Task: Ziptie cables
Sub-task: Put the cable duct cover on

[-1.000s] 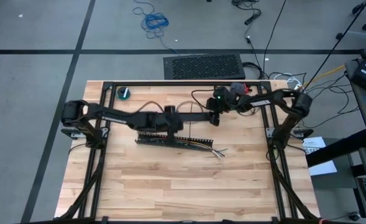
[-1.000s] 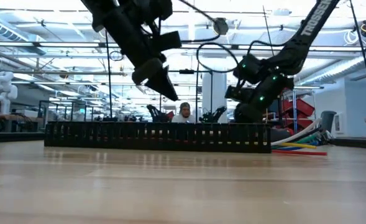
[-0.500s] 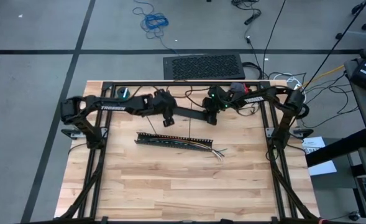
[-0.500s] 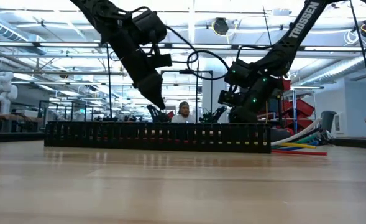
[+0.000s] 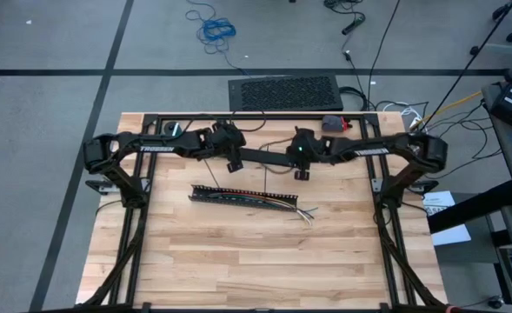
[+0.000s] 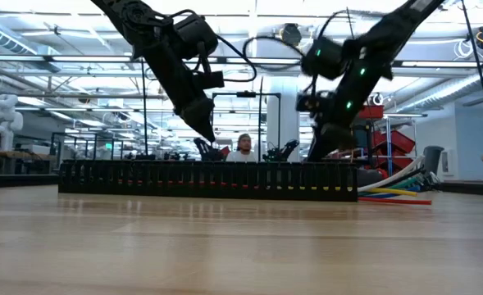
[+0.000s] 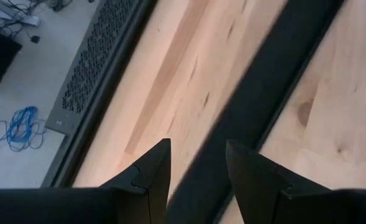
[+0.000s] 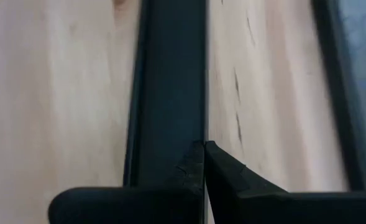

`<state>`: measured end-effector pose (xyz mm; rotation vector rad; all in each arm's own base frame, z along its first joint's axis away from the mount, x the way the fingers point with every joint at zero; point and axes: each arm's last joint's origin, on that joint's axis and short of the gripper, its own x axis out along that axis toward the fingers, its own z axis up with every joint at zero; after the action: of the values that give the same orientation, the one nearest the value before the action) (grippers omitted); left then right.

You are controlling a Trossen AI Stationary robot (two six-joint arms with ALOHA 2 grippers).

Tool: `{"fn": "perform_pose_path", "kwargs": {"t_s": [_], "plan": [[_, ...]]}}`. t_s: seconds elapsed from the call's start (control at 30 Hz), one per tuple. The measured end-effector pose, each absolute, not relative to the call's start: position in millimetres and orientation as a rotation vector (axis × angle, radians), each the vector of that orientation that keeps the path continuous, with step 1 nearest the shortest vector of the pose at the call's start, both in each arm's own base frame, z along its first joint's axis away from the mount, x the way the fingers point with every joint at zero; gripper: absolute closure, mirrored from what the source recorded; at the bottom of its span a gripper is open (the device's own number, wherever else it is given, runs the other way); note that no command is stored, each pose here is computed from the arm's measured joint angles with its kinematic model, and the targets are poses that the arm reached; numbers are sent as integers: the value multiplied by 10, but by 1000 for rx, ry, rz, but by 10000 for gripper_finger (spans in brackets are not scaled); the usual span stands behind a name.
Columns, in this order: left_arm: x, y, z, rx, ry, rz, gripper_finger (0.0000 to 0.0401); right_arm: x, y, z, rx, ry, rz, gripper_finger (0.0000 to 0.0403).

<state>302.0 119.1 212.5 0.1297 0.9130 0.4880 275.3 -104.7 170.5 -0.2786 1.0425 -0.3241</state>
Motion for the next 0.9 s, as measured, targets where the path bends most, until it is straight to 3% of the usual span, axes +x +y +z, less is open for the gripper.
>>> {"fn": "perform_pose_path", "kwargs": {"t_s": [0.13, 0.33, 0.73, 0.9], "plan": [[3023, 1205, 2138, 134, 900, 484, 248, 2721, -764, 1919, -389, 1025, -402, 402], [3006, 1252, 2130, 131, 893, 336, 242, 2630, -410, 2111, -498, 1005, -494, 402], [3225, 1399, 1655, 218, 933, 226, 142, 2610, -113, 2206, -561, 936, -490, 402], [3252, 1409, 1525, 240, 969, 205, 166, 2609, -107, 2207, -563, 936, -489, 402]]}}
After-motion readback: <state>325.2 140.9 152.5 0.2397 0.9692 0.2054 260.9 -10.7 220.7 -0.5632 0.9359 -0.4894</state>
